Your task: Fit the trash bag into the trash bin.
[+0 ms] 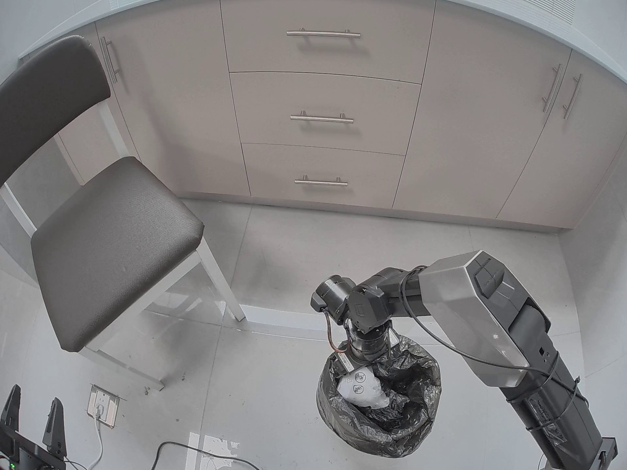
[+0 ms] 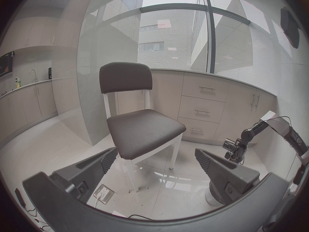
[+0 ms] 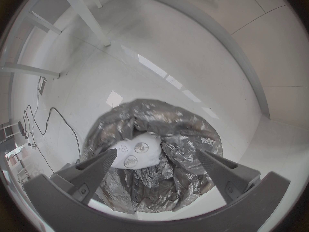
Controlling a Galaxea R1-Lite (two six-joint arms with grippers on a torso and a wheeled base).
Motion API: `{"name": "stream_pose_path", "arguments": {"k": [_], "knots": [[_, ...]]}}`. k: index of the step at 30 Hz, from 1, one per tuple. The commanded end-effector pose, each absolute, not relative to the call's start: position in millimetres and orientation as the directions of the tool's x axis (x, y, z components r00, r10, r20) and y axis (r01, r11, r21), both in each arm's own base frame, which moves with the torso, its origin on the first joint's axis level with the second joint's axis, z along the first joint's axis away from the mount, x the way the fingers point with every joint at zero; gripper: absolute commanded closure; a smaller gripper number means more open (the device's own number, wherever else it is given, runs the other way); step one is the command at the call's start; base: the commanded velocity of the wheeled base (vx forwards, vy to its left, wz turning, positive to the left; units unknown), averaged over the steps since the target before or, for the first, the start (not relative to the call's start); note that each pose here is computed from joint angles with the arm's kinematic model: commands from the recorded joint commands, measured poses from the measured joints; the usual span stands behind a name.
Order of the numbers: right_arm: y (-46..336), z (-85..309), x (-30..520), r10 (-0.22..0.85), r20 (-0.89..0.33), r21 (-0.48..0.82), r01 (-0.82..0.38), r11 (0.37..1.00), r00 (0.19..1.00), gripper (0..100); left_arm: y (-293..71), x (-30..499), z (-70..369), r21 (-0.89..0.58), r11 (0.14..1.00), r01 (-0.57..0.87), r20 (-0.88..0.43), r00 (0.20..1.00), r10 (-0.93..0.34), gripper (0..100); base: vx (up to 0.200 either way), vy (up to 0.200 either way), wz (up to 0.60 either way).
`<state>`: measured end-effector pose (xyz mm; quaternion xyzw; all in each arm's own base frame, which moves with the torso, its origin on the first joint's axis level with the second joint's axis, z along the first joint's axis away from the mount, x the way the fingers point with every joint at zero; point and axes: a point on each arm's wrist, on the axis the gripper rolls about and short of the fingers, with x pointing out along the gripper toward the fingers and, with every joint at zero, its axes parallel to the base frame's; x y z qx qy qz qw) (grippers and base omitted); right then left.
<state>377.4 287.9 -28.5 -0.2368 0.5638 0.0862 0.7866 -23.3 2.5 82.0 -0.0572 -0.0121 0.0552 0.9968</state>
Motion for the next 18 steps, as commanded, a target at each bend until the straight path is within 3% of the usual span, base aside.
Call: {"name": "stream_pose_path", "arguments": {"k": [1,4,5,18], "knots": [[281.8,-31.9,378.6,-0.151,-0.934,-0.279,-0.398,0.874,0.324,0,2.5,-23.8,79.9,-0.117,0.987,-0.108,0.024,0.993,0.112,0,0.000,0.000,0.00],[277.2,-37.0,375.7,-0.176,-0.945,-0.274,-0.375,0.886,0.275,0,2.5,-23.8,79.9,-0.117,0.987,-0.108,0.024,0.993,0.112,0,0.000,0.000,0.00],[277.1,-37.7,375.5,-0.178,-0.946,-0.273,-0.369,0.888,0.272,100,2.5,-23.8,79.9,-0.116,0.987,-0.108,0.024,0.993,0.112,0,0.000,0.000,0.00],[274.6,-86.1,371.0,-0.227,-0.953,-0.291,-0.387,0.875,0.202,100,2.5,-23.8,79.9,-0.117,0.987,-0.108,0.024,0.993,0.112,0,0.000,0.000,0.00]]}}
